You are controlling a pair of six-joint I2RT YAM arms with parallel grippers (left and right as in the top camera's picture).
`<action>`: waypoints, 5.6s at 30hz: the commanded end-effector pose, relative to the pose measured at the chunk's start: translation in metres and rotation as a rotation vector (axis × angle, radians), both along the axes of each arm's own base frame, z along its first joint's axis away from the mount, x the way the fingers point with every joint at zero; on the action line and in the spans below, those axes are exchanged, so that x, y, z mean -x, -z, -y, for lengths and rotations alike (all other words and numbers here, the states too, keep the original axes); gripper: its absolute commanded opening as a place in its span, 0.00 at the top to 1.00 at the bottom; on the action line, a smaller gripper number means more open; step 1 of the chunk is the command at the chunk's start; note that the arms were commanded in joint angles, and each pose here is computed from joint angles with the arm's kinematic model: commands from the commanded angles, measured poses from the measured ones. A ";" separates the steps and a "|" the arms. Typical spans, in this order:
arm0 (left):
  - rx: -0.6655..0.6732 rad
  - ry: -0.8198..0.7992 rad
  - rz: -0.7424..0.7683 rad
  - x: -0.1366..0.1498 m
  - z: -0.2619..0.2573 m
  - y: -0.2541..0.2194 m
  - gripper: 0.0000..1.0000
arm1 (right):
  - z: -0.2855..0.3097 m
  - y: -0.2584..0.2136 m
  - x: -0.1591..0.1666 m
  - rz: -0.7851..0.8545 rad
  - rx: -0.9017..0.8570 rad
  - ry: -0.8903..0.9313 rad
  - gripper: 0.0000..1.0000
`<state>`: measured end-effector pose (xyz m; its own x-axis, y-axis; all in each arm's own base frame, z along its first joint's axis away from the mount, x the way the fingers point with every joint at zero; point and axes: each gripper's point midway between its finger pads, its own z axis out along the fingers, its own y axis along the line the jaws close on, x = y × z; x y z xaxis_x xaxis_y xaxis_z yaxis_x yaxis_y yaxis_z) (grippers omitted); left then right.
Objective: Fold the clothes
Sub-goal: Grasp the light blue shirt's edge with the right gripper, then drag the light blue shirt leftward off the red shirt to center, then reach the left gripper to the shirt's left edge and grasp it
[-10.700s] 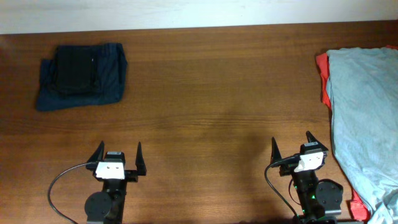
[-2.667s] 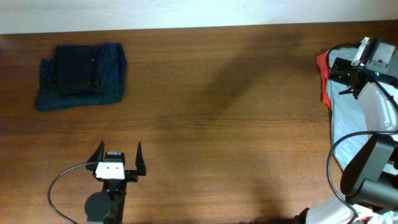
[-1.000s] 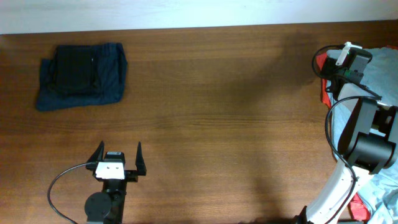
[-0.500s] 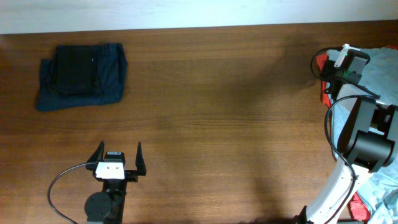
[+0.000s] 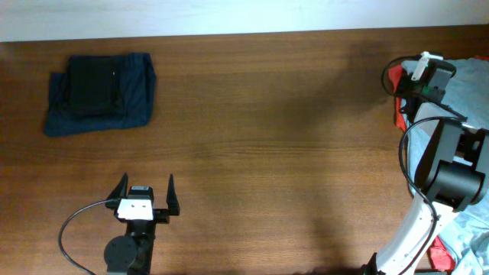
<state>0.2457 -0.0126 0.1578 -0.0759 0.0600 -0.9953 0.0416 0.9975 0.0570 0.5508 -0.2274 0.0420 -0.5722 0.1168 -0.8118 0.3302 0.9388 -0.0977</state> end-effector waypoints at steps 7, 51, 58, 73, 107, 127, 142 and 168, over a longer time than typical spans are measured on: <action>-0.016 0.003 0.002 0.000 0.001 0.001 0.01 | -0.002 -0.088 -0.008 0.129 0.060 -0.018 0.96; -0.016 0.003 0.002 0.000 0.001 0.001 0.01 | -0.398 -0.281 0.084 0.256 0.055 -0.719 0.96; -0.016 0.003 0.002 0.000 0.001 0.001 0.01 | -0.506 -0.205 0.080 0.179 -0.091 -0.945 0.96; -0.016 0.003 0.002 0.000 0.001 0.001 0.01 | -0.571 -0.181 0.100 0.177 -0.152 -1.033 0.96; 0.002 0.234 0.034 0.005 0.040 -0.007 0.01 | -0.564 -0.164 0.104 0.105 -0.143 -1.025 0.96; 0.140 0.343 -0.423 -0.030 0.067 -0.042 0.01 | -0.562 -0.164 0.102 0.106 -0.137 -1.014 0.96; 0.182 0.346 -0.836 -0.084 0.077 0.016 0.54 | -0.557 -0.160 0.100 0.095 -0.116 -0.985 0.95; 0.205 0.364 -0.898 -0.139 0.089 0.106 0.59 | -0.557 -0.161 0.100 0.095 -0.117 -0.986 0.96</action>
<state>0.3819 -0.0950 0.0583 -0.8137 0.0515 -0.5790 0.2744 0.9122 -0.3044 0.4464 0.3299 0.1969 -0.3915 -0.3119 -0.8657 -0.6137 0.7895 -0.0069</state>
